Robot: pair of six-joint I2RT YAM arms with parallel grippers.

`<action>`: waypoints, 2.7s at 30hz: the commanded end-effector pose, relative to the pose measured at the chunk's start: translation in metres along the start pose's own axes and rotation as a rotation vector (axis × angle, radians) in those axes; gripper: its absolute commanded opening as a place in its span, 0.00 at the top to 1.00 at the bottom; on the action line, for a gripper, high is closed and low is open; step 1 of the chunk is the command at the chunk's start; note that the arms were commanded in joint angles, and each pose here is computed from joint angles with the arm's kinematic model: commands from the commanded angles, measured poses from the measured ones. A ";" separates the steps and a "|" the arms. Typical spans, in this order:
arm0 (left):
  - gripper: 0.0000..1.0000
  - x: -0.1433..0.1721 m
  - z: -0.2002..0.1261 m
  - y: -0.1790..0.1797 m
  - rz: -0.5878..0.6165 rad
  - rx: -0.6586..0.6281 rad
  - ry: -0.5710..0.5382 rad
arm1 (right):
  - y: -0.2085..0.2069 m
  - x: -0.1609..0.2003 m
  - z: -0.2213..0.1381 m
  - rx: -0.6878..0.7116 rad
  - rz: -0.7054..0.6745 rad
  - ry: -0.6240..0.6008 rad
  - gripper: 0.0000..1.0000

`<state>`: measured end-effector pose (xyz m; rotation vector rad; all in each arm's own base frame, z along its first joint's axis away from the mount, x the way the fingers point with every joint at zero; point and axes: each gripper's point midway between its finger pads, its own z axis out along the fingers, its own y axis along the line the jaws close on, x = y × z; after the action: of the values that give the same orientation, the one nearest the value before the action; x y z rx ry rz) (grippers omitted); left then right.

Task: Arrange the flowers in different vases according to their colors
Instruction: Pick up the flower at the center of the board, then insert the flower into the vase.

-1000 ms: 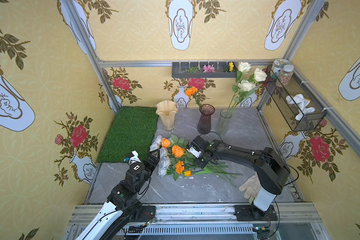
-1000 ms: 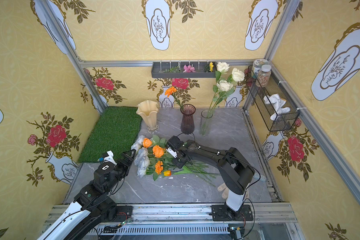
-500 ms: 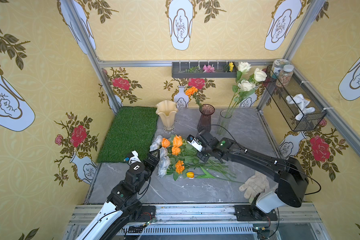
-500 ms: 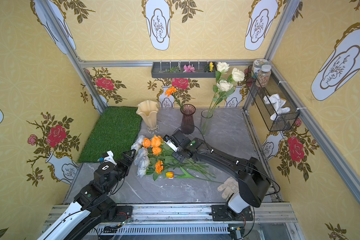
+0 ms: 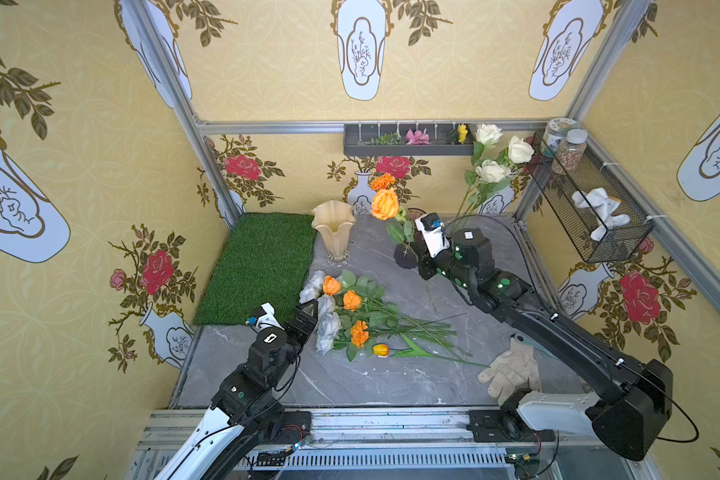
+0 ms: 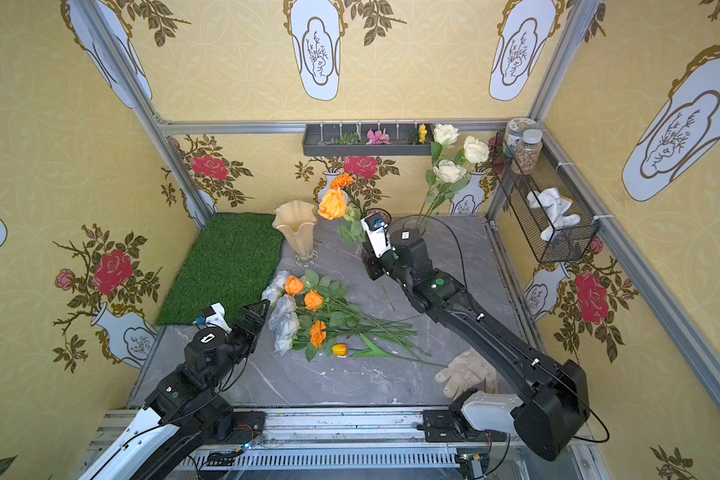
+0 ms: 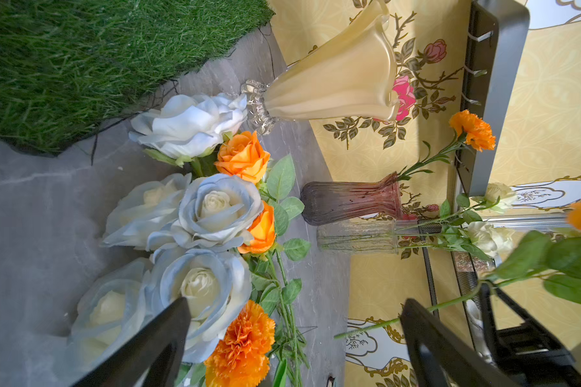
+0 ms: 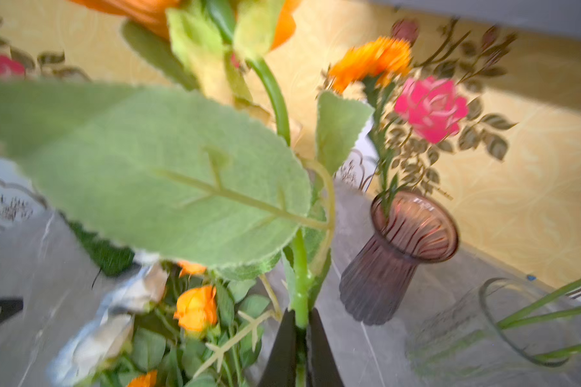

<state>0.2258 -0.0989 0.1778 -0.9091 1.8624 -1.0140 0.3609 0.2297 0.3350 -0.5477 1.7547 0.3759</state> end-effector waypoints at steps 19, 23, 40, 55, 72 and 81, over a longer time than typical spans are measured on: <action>0.00 -0.003 0.005 -0.005 0.039 0.005 -0.017 | -0.082 -0.197 0.031 0.098 0.108 -0.547 1.00; 0.00 -0.003 0.006 -0.005 0.041 0.007 -0.019 | -0.089 -0.168 0.055 0.133 0.086 -0.505 1.00; 0.00 -0.005 0.010 -0.007 0.056 0.010 -0.034 | -0.101 -0.040 0.136 0.168 0.088 -0.216 0.86; 0.00 -0.006 0.007 -0.008 0.042 0.036 -0.042 | -0.073 -0.060 0.090 0.196 0.029 -0.135 0.33; 0.00 0.004 0.002 -0.015 0.058 0.110 0.013 | 0.028 0.110 -0.018 0.103 0.391 0.593 0.36; 0.00 0.018 0.009 -0.025 0.125 0.091 0.102 | 0.137 0.205 -0.046 0.192 0.290 0.749 0.37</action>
<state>0.2311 -0.1180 0.1845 -0.7581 1.8994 -1.0496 0.2124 0.2934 0.1514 -0.4923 2.5842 0.2875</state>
